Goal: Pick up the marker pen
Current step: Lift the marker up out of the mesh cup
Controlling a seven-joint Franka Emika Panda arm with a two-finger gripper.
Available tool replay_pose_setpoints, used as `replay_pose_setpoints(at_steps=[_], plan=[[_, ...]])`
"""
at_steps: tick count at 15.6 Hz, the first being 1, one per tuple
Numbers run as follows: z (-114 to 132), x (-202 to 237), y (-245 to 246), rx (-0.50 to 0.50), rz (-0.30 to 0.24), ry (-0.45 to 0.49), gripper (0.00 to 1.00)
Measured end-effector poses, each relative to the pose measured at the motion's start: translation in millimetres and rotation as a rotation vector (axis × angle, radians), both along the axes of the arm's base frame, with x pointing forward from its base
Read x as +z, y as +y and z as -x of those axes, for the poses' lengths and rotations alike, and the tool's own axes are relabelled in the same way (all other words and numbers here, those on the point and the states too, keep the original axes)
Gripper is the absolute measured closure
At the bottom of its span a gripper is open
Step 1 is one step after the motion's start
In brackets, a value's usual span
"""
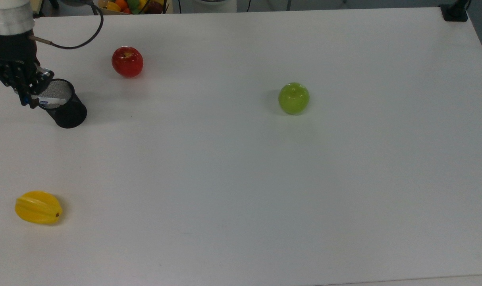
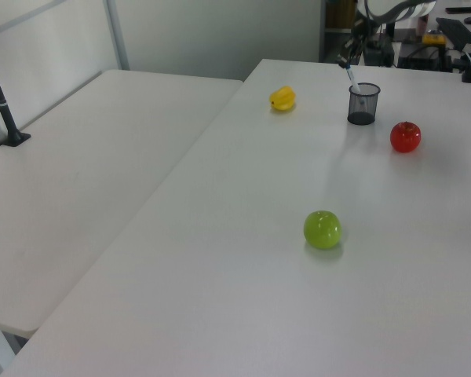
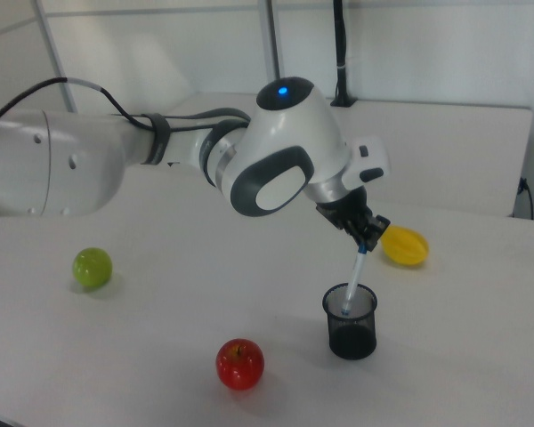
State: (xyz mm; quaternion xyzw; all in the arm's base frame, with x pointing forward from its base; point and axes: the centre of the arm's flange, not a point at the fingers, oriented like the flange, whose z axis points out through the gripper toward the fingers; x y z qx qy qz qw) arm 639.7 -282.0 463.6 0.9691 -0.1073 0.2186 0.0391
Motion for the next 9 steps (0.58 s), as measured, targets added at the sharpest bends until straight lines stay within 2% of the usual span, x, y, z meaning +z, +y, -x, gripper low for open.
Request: replay_pose_setpoints(at_steps=[5,7,9], plan=[[9.3,60.0,7.9,0.007,0.017,-0.09,0.83],[7.6,64.8,16.6,0.021,0.007,-0.084,0.83],[3.8,70.0,35.7,0.051,-0.027,-0.034,0.83]])
